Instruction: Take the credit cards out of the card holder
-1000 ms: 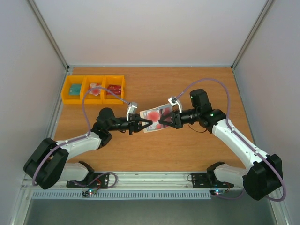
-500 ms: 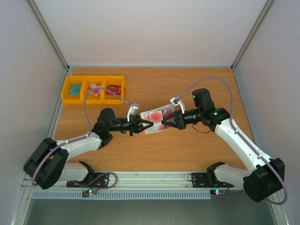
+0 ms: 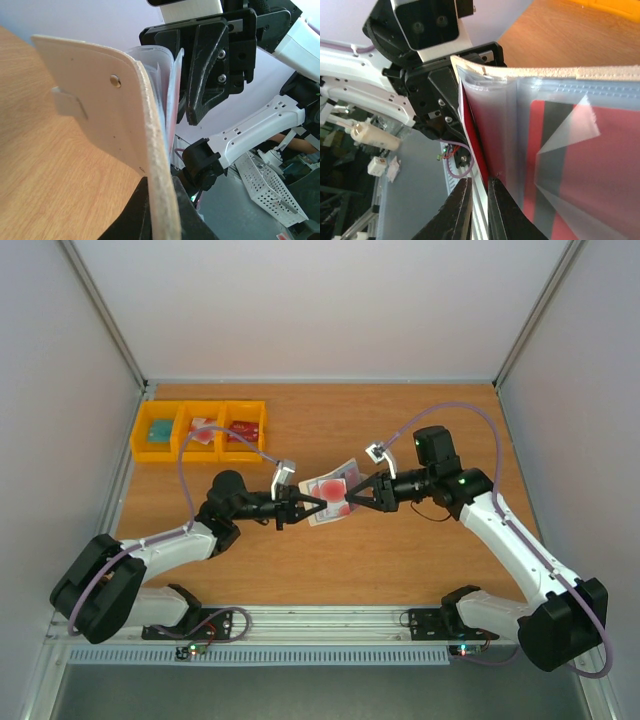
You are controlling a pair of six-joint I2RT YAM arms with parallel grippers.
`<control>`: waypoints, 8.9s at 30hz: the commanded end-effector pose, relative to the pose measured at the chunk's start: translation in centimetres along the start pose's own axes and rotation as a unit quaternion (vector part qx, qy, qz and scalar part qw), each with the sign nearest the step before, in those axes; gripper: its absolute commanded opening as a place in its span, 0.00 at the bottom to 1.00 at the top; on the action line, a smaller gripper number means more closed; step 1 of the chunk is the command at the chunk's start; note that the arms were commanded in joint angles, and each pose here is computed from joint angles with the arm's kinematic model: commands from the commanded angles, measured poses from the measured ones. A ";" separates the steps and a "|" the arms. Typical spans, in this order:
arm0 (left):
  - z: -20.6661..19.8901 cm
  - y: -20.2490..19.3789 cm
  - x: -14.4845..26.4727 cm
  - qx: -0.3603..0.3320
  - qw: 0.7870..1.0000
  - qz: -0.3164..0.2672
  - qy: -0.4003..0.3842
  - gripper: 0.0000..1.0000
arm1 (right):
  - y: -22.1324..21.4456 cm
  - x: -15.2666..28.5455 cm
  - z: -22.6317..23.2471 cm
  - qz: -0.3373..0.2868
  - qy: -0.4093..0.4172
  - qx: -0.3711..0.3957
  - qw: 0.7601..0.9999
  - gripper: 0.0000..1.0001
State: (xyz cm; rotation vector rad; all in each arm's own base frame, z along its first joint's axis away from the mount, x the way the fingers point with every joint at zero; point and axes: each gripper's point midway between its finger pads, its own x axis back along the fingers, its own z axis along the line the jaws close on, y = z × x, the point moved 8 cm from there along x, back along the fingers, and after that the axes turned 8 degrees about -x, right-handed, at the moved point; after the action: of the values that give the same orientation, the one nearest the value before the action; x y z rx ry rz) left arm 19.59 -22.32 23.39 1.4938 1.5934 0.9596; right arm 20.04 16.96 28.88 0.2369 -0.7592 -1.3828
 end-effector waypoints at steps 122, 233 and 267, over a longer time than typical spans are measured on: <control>0.6 -0.3 0.8 0.022 0.999 -0.023 0.042 0.00 | -2.3 0.5 -2.4 -0.040 0.028 -0.100 0.994 0.04; 9.7 9.1 26.4 0.353 0.706 -0.123 0.602 0.00 | 4.9 -2.2 2.1 -0.039 -0.183 0.080 0.979 0.54; 29.5 8.6 28.1 0.398 0.674 -0.155 0.603 0.00 | 5.3 0.6 6.4 -0.110 -0.184 0.031 0.976 0.58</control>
State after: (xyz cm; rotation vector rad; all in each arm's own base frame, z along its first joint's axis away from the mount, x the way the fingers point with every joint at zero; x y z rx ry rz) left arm 46.50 7.66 18.24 0.8865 3.4823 1.2047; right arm 20.33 18.94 36.16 0.1053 -1.1111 -1.6434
